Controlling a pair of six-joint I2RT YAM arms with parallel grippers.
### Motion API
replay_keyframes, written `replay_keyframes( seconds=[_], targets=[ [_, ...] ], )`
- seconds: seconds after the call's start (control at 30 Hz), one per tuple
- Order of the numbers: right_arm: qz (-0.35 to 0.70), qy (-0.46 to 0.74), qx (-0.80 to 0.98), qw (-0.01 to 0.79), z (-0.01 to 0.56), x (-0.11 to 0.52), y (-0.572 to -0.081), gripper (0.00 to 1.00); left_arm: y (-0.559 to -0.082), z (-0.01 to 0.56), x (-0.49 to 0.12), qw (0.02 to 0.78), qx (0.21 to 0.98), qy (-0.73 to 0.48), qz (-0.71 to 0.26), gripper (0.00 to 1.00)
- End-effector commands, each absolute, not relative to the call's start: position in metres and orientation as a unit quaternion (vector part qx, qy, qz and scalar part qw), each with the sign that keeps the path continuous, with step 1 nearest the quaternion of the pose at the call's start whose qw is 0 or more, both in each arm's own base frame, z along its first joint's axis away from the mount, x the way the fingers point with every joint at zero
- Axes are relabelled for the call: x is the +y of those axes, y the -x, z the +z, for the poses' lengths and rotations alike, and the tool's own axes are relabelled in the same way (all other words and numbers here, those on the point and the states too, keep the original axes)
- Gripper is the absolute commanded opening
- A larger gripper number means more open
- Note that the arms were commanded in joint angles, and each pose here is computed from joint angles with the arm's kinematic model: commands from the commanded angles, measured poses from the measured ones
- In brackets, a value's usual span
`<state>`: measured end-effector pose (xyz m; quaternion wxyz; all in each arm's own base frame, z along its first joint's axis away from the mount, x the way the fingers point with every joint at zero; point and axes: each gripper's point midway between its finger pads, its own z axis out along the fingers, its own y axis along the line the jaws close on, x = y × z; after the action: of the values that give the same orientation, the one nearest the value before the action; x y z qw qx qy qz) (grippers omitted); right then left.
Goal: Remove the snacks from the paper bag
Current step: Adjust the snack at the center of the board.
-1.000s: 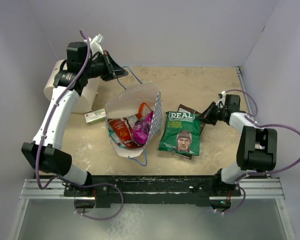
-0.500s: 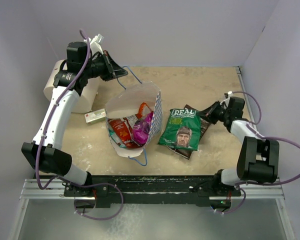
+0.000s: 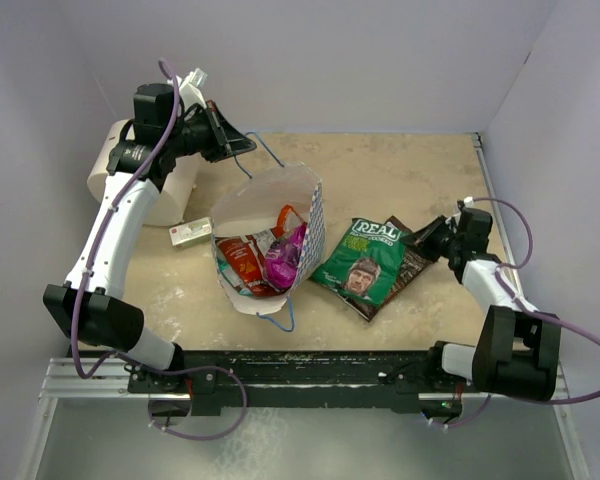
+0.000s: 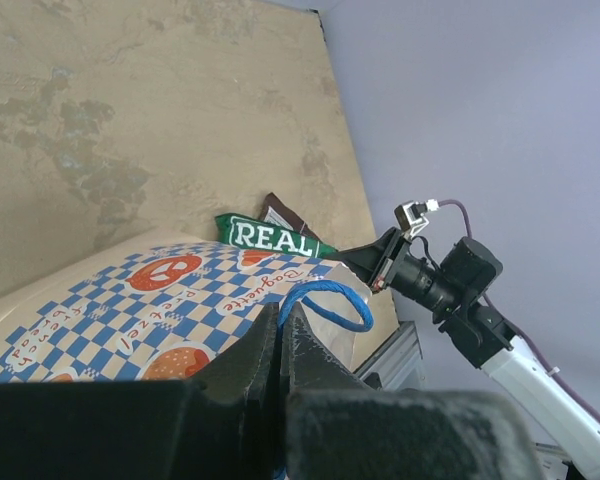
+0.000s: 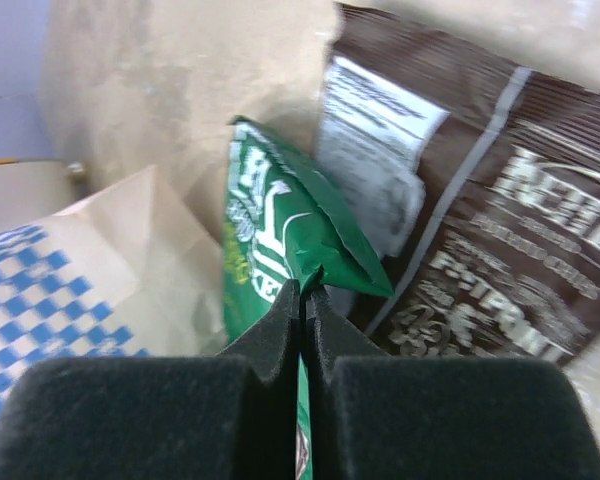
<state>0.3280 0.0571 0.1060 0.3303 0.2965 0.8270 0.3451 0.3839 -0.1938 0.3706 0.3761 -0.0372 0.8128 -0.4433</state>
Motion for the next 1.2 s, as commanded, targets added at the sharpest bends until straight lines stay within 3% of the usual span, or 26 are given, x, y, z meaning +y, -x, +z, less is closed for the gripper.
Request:
replay_keyframes(
  seconds=[0.0,0.2,0.47,0.8,0.9,1.07,1.17],
  targets=[
    [0.232,-0.300,0.873,0.307,0.078,0.028,-0.308,0.00,-0.388,0.386,-0.193,0.400,0.797,0.030,-0.452,0.00],
    [0.173,-0.346,0.904,0.180,0.025,0.024,-0.262,0.00,-0.392,0.385,-0.196,0.396,0.795,0.030,-0.458,0.00],
    [0.116,-0.384,0.902,0.161,0.010,0.009,-0.246,0.00,-0.395,0.383,-0.197,0.392,0.795,0.031,-0.461,0.00],
    [0.081,-0.375,0.902,0.198,0.051,-0.005,-0.236,0.06,-0.395,0.382,-0.195,0.398,0.795,0.036,-0.456,0.00],
    [0.099,-0.358,0.910,0.184,0.057,0.003,-0.233,0.20,-0.397,0.381,-0.195,0.399,0.795,0.038,-0.455,0.00],
    [0.079,-0.307,0.922,0.223,0.090,-0.009,-0.249,0.64,-0.400,0.381,-0.195,0.399,0.795,0.037,-0.455,0.00],
    [0.045,-0.324,0.914,0.239,0.093,-0.025,-0.261,0.97,-0.401,0.382,-0.196,0.397,0.796,0.036,-0.456,0.00]
  ],
)
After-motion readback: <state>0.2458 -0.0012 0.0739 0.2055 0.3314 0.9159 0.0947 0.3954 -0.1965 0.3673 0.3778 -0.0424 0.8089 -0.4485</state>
